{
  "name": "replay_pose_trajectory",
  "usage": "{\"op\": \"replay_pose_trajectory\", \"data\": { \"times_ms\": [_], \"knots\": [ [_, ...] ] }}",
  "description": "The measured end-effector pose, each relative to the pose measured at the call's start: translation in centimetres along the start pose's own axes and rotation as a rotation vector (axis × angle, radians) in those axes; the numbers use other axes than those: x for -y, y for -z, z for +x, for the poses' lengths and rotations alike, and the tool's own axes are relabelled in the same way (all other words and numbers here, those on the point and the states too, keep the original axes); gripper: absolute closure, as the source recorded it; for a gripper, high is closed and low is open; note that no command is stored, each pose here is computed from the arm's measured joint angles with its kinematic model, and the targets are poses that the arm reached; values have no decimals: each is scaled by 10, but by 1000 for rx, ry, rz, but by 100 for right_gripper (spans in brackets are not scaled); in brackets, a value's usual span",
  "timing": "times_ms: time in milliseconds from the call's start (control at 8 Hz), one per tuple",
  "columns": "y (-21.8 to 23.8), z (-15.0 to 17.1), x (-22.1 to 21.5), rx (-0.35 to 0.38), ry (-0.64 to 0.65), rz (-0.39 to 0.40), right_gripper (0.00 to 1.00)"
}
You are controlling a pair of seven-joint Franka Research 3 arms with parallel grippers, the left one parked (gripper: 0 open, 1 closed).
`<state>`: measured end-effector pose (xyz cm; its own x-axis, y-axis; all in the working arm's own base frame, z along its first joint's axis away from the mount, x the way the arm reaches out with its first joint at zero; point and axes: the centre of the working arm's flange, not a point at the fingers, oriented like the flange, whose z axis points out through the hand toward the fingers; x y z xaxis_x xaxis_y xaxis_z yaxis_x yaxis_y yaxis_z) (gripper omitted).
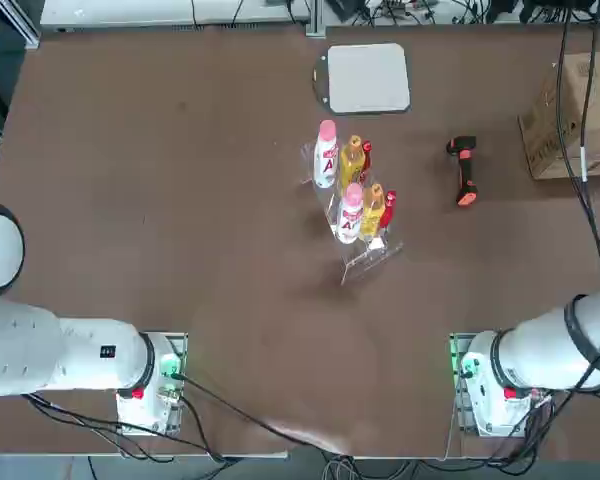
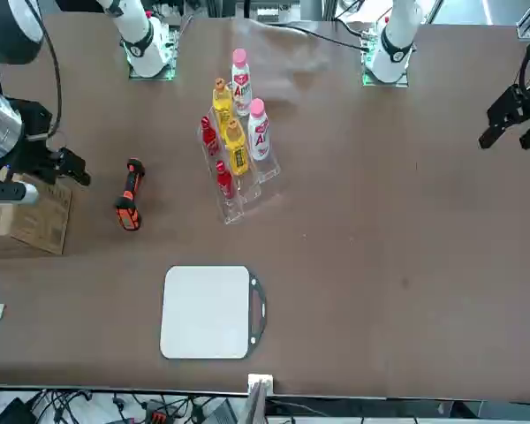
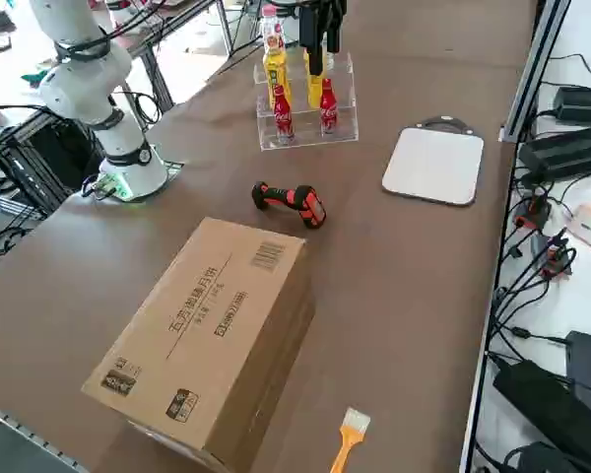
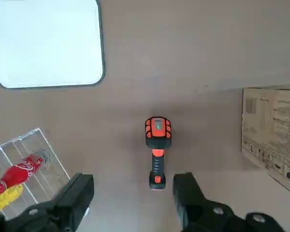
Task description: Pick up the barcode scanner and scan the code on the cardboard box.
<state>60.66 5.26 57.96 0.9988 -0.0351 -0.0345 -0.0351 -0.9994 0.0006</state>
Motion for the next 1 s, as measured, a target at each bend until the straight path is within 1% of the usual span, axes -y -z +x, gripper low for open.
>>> {"op": "replay_pose_trajectory", "data": {
  "times_ms": [375,625,875,1000],
  "knots": [
    [1,-1,0,2,-1,0,0],
    [-2,-2,-3,16,-8,-2,0],
    [-16,-2,-5,45,-21,-6,0],
    [-31,-1,-6,47,-24,-6,0]
  ]
}}
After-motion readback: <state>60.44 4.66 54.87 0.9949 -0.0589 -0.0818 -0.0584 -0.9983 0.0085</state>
